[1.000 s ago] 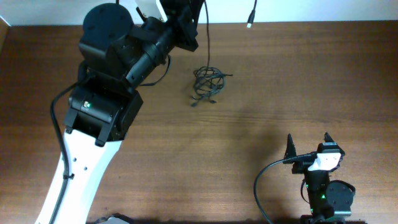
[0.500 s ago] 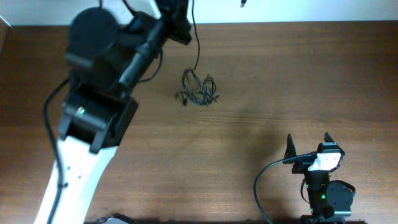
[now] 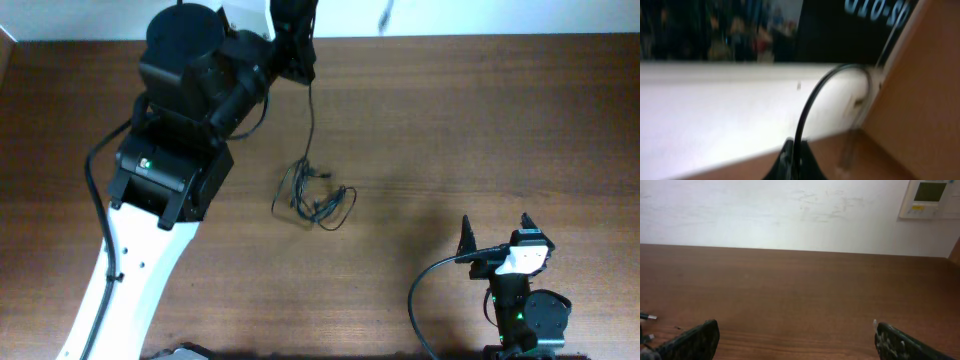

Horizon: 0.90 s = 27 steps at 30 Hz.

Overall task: Untangle cables
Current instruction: 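Lift the grasped cable high with the left gripper to shake it loose, then lower the cables back to the table with the left gripper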

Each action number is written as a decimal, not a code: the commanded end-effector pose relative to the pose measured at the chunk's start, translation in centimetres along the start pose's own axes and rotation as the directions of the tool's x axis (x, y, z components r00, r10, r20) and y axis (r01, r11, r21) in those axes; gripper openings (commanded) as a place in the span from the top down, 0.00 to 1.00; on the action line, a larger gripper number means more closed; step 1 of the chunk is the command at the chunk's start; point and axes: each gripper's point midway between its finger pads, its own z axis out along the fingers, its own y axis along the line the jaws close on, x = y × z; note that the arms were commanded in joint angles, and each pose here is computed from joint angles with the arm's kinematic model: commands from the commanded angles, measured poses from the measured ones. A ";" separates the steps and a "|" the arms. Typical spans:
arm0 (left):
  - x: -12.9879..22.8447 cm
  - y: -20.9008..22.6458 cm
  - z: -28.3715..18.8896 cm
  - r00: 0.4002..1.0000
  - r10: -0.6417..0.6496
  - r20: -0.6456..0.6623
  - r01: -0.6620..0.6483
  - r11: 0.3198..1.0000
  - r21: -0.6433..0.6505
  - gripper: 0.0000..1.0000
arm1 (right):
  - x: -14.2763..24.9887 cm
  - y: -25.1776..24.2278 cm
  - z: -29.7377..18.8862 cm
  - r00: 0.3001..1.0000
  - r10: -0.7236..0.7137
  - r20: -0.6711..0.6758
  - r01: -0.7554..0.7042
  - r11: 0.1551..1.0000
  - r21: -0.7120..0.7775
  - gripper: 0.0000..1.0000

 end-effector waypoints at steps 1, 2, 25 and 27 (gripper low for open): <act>-7.4 -2.2 -5.7 0.974 0.044 0.224 -0.052 0.998 0.031 1.00 | 0.3 -0.2 0.0 1.000 0.005 -0.003 -0.005 1.000 0.010 0.02; -7.5 -2.3 -6.4 0.975 0.043 0.219 -0.051 0.998 0.030 1.00 | 0.3 -0.2 0.0 1.000 0.005 -0.003 -0.005 1.000 0.010 0.02; 15.2 8.6 -2.8 0.828 -0.140 -0.542 -0.112 0.908 -0.405 1.00 | 0.3 -0.2 0.0 1.000 0.005 -0.003 -0.005 1.000 0.010 0.01; 15.4 8.1 -2.6 0.825 -0.142 -0.547 -0.097 0.918 -0.385 1.00 | 0.3 -0.2 0.0 1.000 0.005 -0.003 -0.005 1.000 0.010 0.02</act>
